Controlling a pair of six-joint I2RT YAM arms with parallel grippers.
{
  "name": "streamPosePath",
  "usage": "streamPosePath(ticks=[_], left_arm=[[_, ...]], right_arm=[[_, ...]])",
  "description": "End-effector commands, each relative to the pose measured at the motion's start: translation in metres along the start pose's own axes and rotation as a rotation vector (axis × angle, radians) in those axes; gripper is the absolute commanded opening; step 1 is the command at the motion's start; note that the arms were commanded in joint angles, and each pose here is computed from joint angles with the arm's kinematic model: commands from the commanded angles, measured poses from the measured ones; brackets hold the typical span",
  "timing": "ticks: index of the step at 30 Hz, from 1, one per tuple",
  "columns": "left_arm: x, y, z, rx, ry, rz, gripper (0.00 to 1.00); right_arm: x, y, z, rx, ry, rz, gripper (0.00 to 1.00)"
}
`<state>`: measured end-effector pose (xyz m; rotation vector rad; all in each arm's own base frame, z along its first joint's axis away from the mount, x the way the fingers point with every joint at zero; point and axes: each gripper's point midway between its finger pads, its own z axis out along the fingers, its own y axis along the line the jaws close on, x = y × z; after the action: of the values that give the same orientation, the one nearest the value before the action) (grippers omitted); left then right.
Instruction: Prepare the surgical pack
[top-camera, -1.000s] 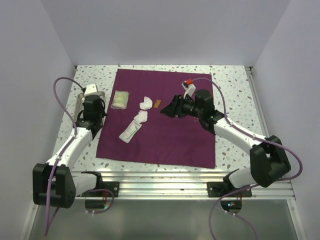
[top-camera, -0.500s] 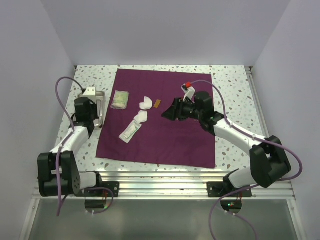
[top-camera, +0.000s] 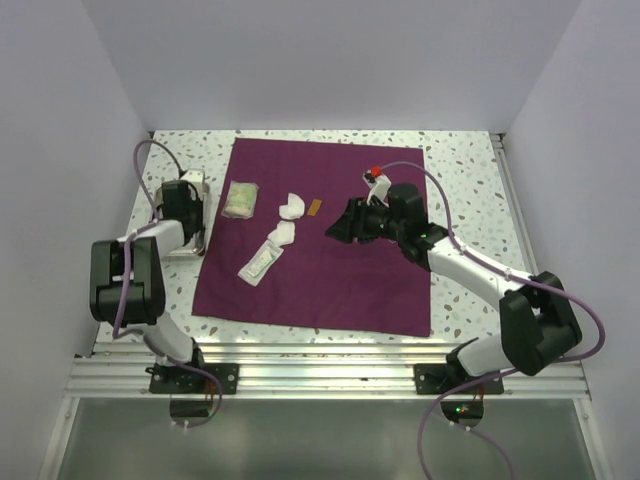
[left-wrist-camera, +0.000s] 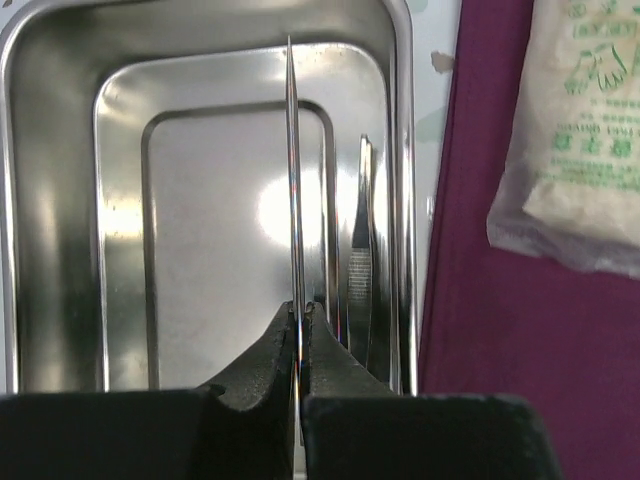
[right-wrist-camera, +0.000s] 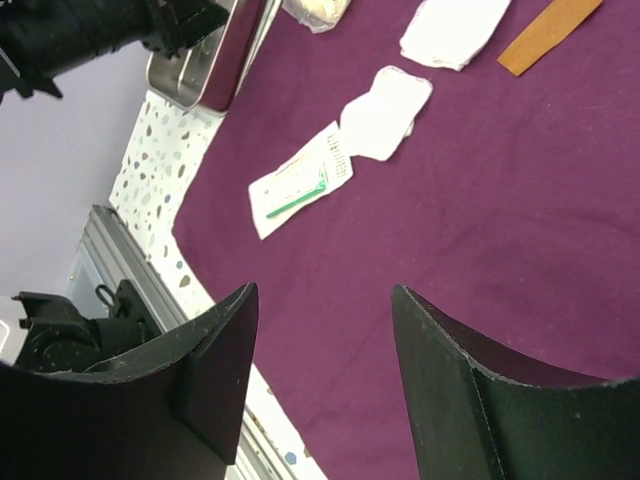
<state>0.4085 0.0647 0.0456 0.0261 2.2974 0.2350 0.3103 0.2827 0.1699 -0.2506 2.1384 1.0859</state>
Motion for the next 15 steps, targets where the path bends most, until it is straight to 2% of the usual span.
streamPosePath(ticks=[1, 4, 10, 15], left_arm=[[-0.019, 0.005, 0.016, -0.007, 0.010, -0.046, 0.00], [-0.013, 0.010, 0.021, -0.054, 0.048, -0.089, 0.03], [-0.013, 0.001, 0.022, -0.001, 0.037, -0.092, 0.07], [-0.008, -0.009, 0.025, 0.050, 0.052, -0.082, 0.13]], right_arm=[[-0.021, 0.003, 0.000, 0.018, -0.048, -0.044, 0.59], [-0.025, -0.008, 0.000, 0.078, -0.050, -0.051, 0.59], [-0.036, -0.019, 0.004, 0.060, -0.045, 0.028, 0.59], [-0.035, -0.022, 0.000, 0.061, -0.051, 0.033, 0.59]])
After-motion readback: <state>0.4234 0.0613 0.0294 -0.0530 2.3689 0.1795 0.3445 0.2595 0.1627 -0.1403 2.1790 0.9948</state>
